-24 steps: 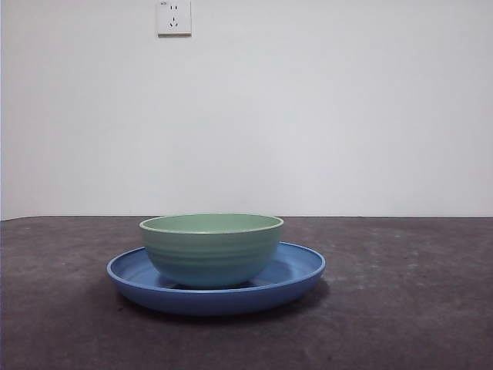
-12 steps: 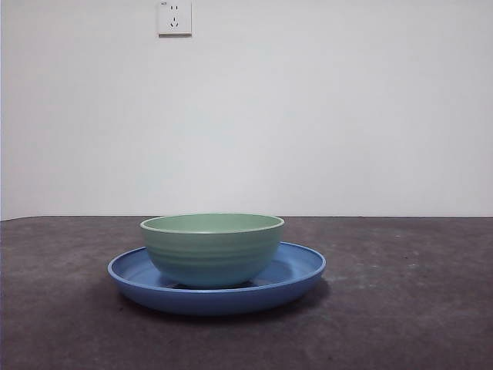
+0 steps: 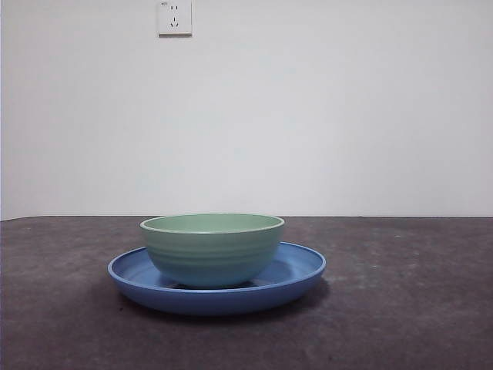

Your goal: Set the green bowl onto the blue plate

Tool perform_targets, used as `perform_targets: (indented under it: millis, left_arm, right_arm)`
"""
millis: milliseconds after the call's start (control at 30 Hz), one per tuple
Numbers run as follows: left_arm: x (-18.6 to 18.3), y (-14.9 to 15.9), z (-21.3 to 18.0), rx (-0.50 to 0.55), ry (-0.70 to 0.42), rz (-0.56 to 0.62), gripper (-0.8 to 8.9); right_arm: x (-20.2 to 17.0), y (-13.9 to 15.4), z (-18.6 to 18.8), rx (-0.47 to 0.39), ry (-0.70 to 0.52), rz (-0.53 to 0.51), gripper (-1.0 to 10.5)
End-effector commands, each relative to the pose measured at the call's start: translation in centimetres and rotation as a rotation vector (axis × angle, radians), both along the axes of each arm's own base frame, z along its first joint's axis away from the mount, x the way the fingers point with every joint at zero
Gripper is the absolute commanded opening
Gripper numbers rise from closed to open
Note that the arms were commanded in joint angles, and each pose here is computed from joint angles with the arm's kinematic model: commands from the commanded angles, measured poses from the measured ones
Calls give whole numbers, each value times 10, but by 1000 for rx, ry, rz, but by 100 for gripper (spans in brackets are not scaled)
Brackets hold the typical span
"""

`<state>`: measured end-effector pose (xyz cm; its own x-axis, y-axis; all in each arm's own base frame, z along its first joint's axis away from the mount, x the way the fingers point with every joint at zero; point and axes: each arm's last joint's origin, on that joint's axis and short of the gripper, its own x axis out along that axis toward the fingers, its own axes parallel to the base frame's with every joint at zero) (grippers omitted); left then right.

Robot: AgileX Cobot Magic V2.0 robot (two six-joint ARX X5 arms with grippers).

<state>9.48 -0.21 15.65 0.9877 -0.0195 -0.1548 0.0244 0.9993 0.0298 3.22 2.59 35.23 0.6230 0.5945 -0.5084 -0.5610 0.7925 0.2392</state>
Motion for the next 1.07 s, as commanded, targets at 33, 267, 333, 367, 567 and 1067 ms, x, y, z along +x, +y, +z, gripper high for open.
perform_targets:
  millis: [33,267,333,367,567,1067]
  left_arm:
    - [1,0,-7,11,25,3,24]
    - [1,0,-7,11,25,3,24]
    - [1,0,-7,11,25,4,24]
    - [1,0,-7,11,25,3,24]
    - [1,0,-7,11,25,3,24]
    - [1,0,-7,11,25,4,24]
  right_arm:
    - [0,0,3,11,-13,4,33]
    - [0,-4,4,-24,-134,-42,33]
    - [5,-4,1,-13,-236,-95,33]
    - [9,-5,-3,-8,-302,-131,33]
    - [31,-12,-53,48,-584,-368,33]
    - [60,-30,-183,-94,-472,-704,33]
